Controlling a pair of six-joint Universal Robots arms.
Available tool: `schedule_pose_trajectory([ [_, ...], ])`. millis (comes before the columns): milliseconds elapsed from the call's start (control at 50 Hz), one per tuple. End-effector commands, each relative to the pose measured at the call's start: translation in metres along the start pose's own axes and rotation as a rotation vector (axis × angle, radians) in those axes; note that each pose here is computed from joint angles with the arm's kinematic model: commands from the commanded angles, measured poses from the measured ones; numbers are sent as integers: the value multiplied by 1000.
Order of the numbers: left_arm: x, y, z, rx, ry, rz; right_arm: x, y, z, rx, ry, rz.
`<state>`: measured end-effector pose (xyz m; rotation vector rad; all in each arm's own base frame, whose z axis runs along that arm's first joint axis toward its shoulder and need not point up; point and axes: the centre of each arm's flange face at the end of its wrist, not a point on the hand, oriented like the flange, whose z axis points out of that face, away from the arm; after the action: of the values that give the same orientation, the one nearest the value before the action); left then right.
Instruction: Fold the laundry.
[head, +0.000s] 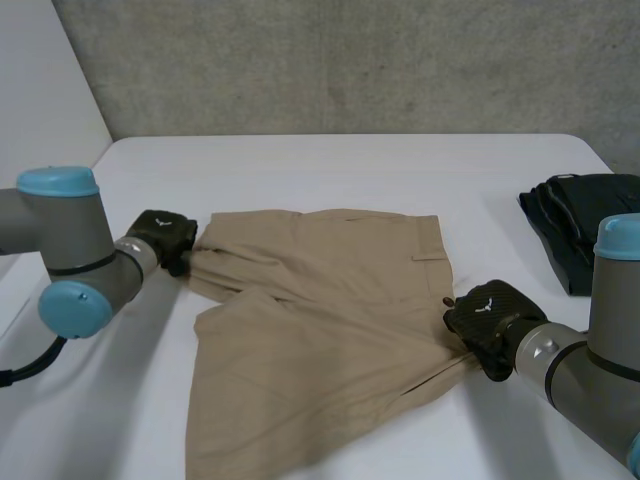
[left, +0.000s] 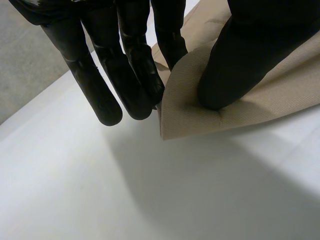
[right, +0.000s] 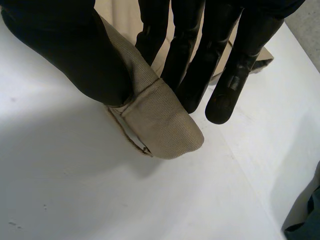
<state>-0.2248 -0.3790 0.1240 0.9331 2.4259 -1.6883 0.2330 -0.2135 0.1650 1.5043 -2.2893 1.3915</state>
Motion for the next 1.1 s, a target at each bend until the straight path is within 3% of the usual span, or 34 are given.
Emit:
schedule_pose_trajectory([
  [20,-7,7,-8,-26,-17,-69,1,-1,1,9,10,-1],
  [160,-22,13,-8,-41,-53,-175,3,0,3,8,16,4],
  [280,-21,9,-19,-46,-48,-197,6,-4,4,34,30,36],
  [440,-22,-36,-80,93,-76,-190,14,-15,7,85,57,103],
  [500,-9,-43,-101,121,-53,-199,16,-19,12,101,48,132],
  [580,33,-51,-148,149,61,-189,22,-26,25,131,31,224],
  [740,105,-23,-216,-14,274,-183,30,-28,45,135,33,331],
  [900,124,-2,-228,-159,279,-229,29,-24,50,133,39,334],
  [1100,130,17,-217,-269,250,-189,29,-22,50,133,45,336],
])
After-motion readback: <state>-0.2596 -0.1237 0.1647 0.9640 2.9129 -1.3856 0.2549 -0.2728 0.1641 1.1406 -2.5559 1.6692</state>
